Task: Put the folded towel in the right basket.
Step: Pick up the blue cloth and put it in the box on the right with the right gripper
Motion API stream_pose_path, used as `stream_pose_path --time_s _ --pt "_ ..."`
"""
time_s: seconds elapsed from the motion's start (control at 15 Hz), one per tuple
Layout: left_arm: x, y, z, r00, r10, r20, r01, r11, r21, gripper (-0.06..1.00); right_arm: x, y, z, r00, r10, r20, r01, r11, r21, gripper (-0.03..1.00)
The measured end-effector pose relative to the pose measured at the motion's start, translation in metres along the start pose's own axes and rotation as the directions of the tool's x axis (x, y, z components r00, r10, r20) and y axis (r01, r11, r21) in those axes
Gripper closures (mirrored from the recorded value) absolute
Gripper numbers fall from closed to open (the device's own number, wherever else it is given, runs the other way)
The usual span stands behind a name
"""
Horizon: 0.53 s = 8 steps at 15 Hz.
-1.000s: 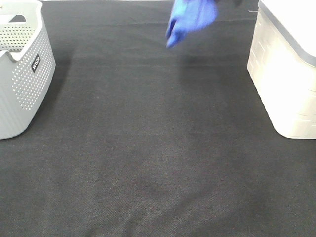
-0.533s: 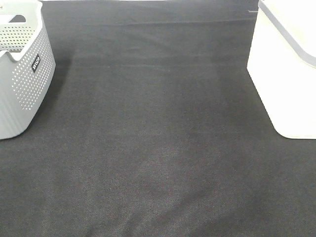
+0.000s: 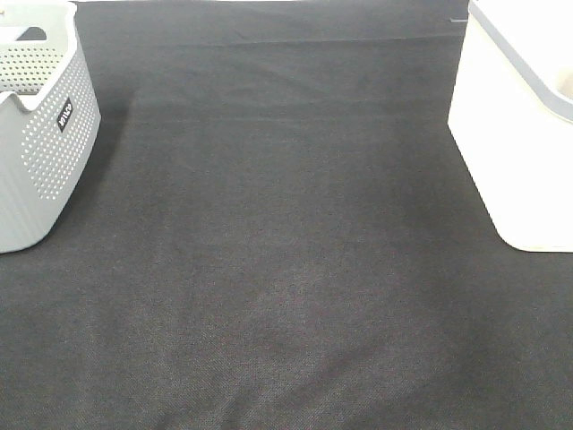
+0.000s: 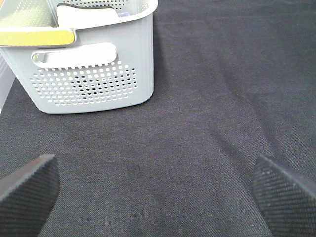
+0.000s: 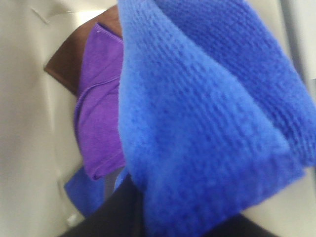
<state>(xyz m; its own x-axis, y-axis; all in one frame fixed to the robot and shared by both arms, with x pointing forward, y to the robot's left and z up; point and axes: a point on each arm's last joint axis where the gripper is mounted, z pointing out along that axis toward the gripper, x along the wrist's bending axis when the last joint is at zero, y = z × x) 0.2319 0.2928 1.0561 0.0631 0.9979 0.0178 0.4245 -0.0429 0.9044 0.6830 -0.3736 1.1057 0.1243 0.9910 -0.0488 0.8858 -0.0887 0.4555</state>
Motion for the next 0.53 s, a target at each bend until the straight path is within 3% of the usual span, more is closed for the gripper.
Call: stream_pose_path --time_s 0.13,0.33,0.4,0.47,0.53 --pt "0.0 0.0 0.0 1.0 0.0 0.0 0.0 1.0 0.0 -0.05 0.008 -0.001 0.017 0.997 0.025 -0.07 -0.023 0.999 0.033 0.82" --pt "0.0 0.0 0.0 1.0 0.0 0.0 0.0 1.0 0.0 -0.05 0.009 -0.002 0.033 0.994 0.084 -0.075 -0.078 0.995 0.069 0.78" --pt "0.0 0.0 0.0 1.0 0.0 0.0 0.0 1.0 0.0 -0.05 0.009 -0.003 0.037 0.991 0.111 -0.073 -0.105 0.991 0.08 0.63" --pt "0.0 0.0 0.0 1.0 0.0 0.0 0.0 1.0 0.0 -0.05 0.009 -0.003 0.038 0.989 0.128 -0.071 -0.122 0.989 0.082 0.26" --pt "0.0 0.0 0.0 1.0 0.0 0.0 0.0 1.0 0.0 -0.05 0.009 -0.003 0.038 0.989 0.128 -0.071 -0.122 0.989 0.082 0.11"
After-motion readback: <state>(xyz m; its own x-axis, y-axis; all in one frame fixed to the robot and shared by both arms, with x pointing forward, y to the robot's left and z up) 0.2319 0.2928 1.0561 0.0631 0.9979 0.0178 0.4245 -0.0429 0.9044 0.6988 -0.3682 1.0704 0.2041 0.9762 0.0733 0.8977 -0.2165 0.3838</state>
